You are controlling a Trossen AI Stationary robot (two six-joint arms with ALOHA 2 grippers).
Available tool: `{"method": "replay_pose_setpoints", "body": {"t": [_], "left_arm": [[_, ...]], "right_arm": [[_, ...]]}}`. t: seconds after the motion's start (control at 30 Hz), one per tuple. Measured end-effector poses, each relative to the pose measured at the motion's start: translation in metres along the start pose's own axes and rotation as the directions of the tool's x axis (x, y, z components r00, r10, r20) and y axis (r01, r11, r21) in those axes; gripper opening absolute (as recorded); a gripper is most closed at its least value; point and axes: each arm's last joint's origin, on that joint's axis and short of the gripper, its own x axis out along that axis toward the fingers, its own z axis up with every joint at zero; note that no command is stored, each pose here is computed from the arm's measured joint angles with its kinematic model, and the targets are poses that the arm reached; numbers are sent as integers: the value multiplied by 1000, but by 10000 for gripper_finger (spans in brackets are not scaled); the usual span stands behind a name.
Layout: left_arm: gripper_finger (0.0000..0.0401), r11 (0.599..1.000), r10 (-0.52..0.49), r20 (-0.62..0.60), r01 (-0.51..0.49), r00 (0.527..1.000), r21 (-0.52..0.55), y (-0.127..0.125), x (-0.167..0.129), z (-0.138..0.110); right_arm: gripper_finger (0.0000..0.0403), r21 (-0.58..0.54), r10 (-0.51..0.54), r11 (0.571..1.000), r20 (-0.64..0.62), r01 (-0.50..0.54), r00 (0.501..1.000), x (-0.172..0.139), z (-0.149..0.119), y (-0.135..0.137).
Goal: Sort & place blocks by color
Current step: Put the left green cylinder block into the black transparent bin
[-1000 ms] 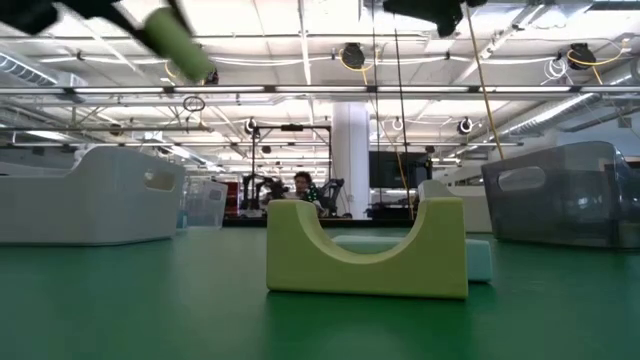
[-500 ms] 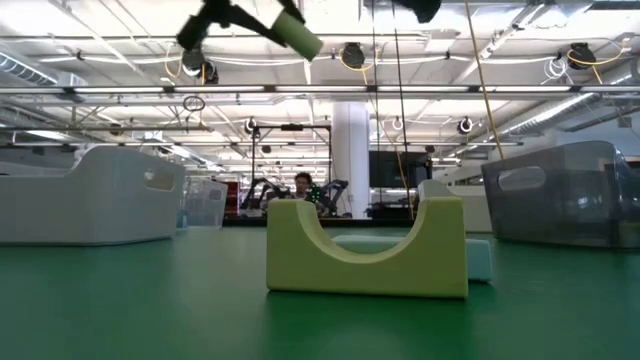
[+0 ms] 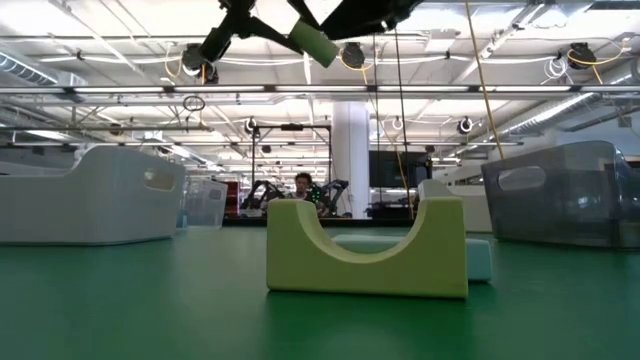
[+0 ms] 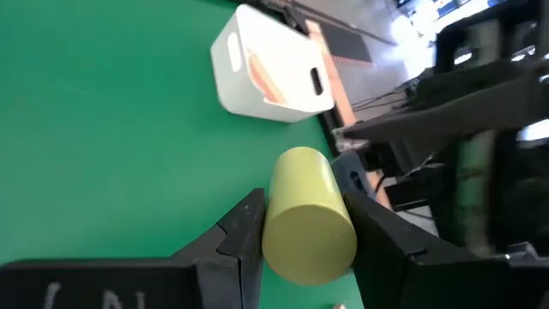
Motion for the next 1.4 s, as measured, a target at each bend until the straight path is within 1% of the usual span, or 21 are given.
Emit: {"method": "replay_pose_setpoints", "body": {"t": [0.1, 0.27, 0.33, 0.4, 0.5, 0.57, 0.77, 0.9, 0.97, 1.03, 1.13, 1.23, 1.3, 1.4], "left_arm": [[130, 1000, -4, -7, 4, 1000, 22, 0, 0, 1], [130, 999, -6, -12, 7, 1000, 37, 0, 0, 1], [130, 999, -11, -31, 13, 999, 37, 0, 0, 0], [130, 999, -12, -37, 13, 999, 39, 0, 0, 0], [130, 999, -6, -40, 8, 999, 46, 0, 0, 0], [130, 999, -7, -41, 9, 999, 54, 0, 0, 0], [130, 998, -11, -58, 14, 998, 54, 0, 0, 0], [130, 998, -12, -58, 16, 998, 62, 0, 0, 0], [130, 998, -13, -61, 17, 998, 62, 0, 0, -1], [143, 998, -13, -63, 17, 998, 62, 0, 0, -1], [175, 997, -17, -68, 21, 998, 69, 0, 0, -1], [200, 997, -17, -69, 22, 997, 72, 0, -1, -2], [208, 997, -20, -81, 26, 997, 71, 0, -1, -2], [212, 997, -21, -87, 28, 996, 71, 0, -1, -2]], "right_arm": [[244, -41, 0, 999, -37, -2, 999, 13, -4, 4], [244, -63, 4, 998, -80, -9, 997, 24, -12, 8], [244, -65, 4, 998, -87, -10, 996, 25, -12, 9], [243, -51, -4, 999, -67, 0, 998, 24, -10, 8], [233, -45, -28, 999, -56, 26, 998, 24, -8, 7], [223, -38, -27, 999, -56, 24, 998, 23, -8, 7], [184, 63, -25, 998, -59, 28, 998, 23, -9, 7], [139, 81, -9, 997, -61, 14, 998, 23, -9, 7], [113, 84, 27, 996, -61, -22, 998, 23, -10, 9], [111, 111, 59, 992, -56, -53, 997, 23, -9, 9], [111, 162, 106, 982, -42, -98, 993, 23, -8, 11], [111, 191, 117, 976, -60, -104, 991, 22, -10, 11], [111, 193, 141, 974, -91, -122, 986, 19, -13, 11], [111, 192, 149, 974, -149, -119, 978, 13, -17, 9]]}}
